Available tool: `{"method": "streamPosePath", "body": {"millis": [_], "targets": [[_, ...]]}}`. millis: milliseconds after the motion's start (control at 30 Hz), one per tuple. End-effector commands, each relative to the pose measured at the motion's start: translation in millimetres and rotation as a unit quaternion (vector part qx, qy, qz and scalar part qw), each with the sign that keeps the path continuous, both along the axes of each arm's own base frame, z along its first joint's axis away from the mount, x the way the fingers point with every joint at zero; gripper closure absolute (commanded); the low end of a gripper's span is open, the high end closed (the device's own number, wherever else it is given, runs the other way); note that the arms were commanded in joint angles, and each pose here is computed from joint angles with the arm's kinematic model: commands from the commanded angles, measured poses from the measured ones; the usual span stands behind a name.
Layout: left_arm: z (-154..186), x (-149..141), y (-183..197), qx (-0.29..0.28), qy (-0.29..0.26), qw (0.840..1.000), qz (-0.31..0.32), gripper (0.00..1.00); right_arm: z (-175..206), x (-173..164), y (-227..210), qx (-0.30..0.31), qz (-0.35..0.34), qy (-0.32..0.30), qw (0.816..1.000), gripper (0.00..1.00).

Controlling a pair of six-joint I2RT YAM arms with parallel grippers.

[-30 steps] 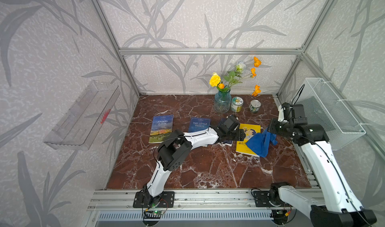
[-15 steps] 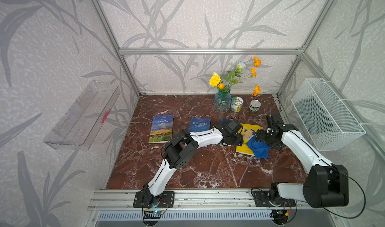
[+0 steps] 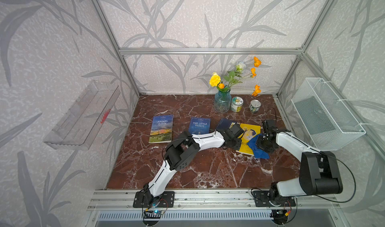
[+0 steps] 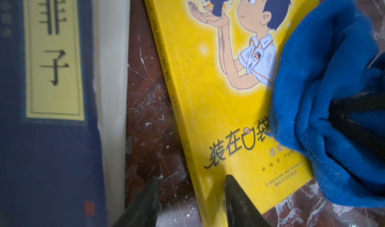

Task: Wipe the cover of the book
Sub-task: Adjust the cleaning item on the book.

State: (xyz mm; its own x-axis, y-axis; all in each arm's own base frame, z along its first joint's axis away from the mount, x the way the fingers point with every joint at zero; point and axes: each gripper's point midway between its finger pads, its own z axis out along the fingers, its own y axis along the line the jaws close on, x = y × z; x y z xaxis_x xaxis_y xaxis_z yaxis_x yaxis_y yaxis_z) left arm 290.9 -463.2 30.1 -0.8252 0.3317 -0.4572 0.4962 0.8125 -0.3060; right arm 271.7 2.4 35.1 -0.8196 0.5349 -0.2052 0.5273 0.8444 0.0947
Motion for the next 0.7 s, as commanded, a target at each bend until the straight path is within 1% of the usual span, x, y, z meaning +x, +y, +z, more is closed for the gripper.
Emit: {"method": "streamPosePath", "body": {"millis": [0, 33, 67, 133, 200, 300, 400, 533, 600, 667], "targets": [[-13, -13, 13, 0.046, 0.005, 0.999, -0.013, 0.53, 13, -2, -13, -0.031, -0.010, -0.014, 0.999, 0.92], [-13, -13, 13, 0.046, 0.006, 0.999, -0.012, 0.54, 19, -2, -15, -0.037, -0.010, -0.018, 0.999, 0.93], [-13, -13, 13, 0.047, 0.006, 0.999, -0.011, 0.56, 27, -2, -18, -0.044, -0.009, -0.024, 0.999, 0.97], [-13, -13, 14, 0.047, 0.008, 0.999, -0.005, 0.58, 47, -3, -20, -0.051, -0.006, -0.041, 0.998, 0.97], [-12, -15, 13, 0.043, 0.013, 0.999, -0.007, 0.61, 76, -2, -20, -0.052, -0.001, -0.072, 0.996, 0.98], [-14, -17, 11, 0.039, 0.020, 0.999, -0.007, 0.62, 119, 2, -9, -0.025, 0.013, -0.141, 0.990, 0.99], [-15, -17, 11, 0.039, 0.023, 0.999, -0.005, 0.64, 150, 3, 4, 0.005, 0.016, -0.188, 0.982, 0.99], [-15, -19, 10, 0.036, 0.029, 0.999, -0.006, 0.66, 167, 2, 21, 0.033, 0.031, -0.204, 0.978, 0.99], [-15, -18, 11, 0.037, 0.028, 0.999, -0.006, 0.66, 166, 5, 23, 0.040, 0.032, -0.209, 0.977, 0.99], [-15, -18, 11, 0.038, 0.026, 0.999, -0.004, 0.66, 156, 8, 24, 0.041, 0.031, -0.205, 0.977, 0.99]]}}
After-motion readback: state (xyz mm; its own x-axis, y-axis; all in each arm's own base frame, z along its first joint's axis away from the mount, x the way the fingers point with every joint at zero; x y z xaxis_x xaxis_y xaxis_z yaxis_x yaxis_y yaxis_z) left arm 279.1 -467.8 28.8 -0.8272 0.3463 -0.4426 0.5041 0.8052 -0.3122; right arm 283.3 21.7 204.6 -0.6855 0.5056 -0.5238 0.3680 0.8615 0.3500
